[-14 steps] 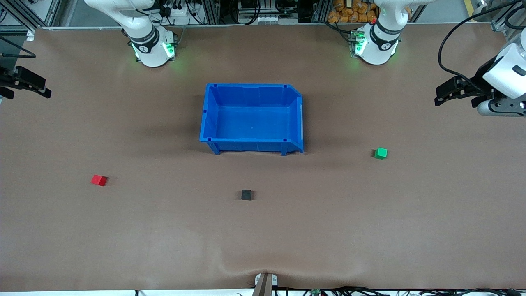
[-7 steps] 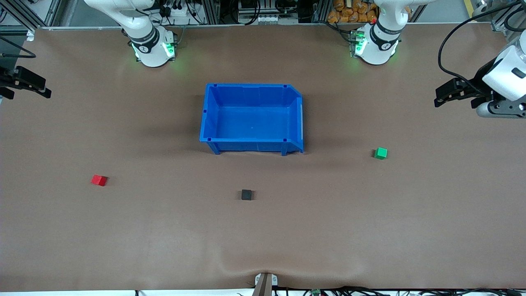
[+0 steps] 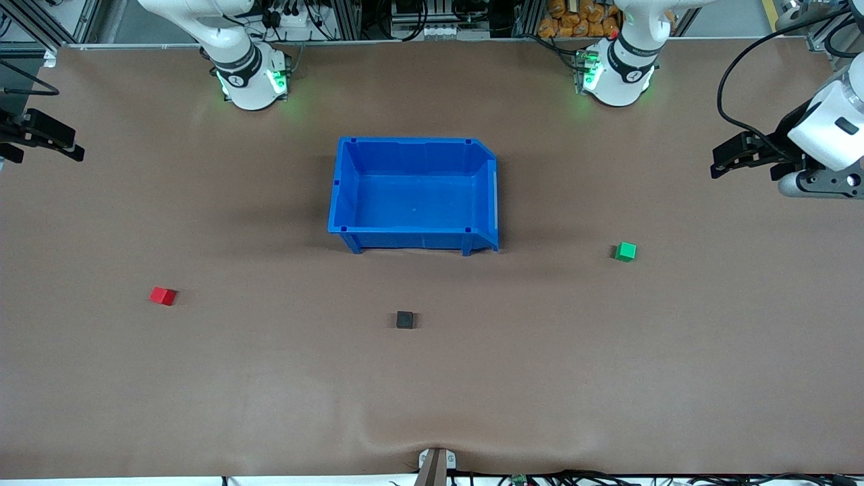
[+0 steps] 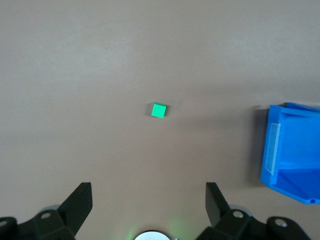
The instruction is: Attach green and red cubes to black cube
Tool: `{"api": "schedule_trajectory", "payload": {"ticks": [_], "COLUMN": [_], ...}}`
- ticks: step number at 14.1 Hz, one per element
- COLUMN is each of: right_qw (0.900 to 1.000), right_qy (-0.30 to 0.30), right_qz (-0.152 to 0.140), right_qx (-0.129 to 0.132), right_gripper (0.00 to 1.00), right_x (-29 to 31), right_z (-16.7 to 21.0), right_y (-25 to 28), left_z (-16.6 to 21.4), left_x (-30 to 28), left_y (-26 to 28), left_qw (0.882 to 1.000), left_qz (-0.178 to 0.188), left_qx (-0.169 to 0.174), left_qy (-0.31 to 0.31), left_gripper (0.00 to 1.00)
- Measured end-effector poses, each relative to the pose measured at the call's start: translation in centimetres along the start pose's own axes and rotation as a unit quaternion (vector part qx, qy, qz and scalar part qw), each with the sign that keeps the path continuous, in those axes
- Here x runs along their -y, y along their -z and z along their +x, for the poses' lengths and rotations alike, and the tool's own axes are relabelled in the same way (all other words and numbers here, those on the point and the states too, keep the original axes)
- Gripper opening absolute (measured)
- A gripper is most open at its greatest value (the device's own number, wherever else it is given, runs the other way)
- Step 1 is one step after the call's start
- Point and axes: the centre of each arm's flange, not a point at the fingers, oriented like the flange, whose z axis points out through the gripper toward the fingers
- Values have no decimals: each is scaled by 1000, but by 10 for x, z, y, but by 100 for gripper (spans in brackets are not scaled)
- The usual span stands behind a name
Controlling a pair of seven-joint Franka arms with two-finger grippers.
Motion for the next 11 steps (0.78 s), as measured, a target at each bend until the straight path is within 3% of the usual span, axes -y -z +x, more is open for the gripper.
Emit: {"api": "schedule_trajectory", "payload": {"ticks": [11], "right_qw": [1000], "right_qy": [-6], "right_qz": [1], "right_qx": [17], "right_gripper": [100], "right_x": [-8], "right_z": [17], "right_y": [-25], "left_z": [13], "left_x": [-16], "left_y": [-70], "left_qw": [999], "left_qz": [-1], "left_qx": [46], "left_qy": [-15], "left_gripper": [100]}}
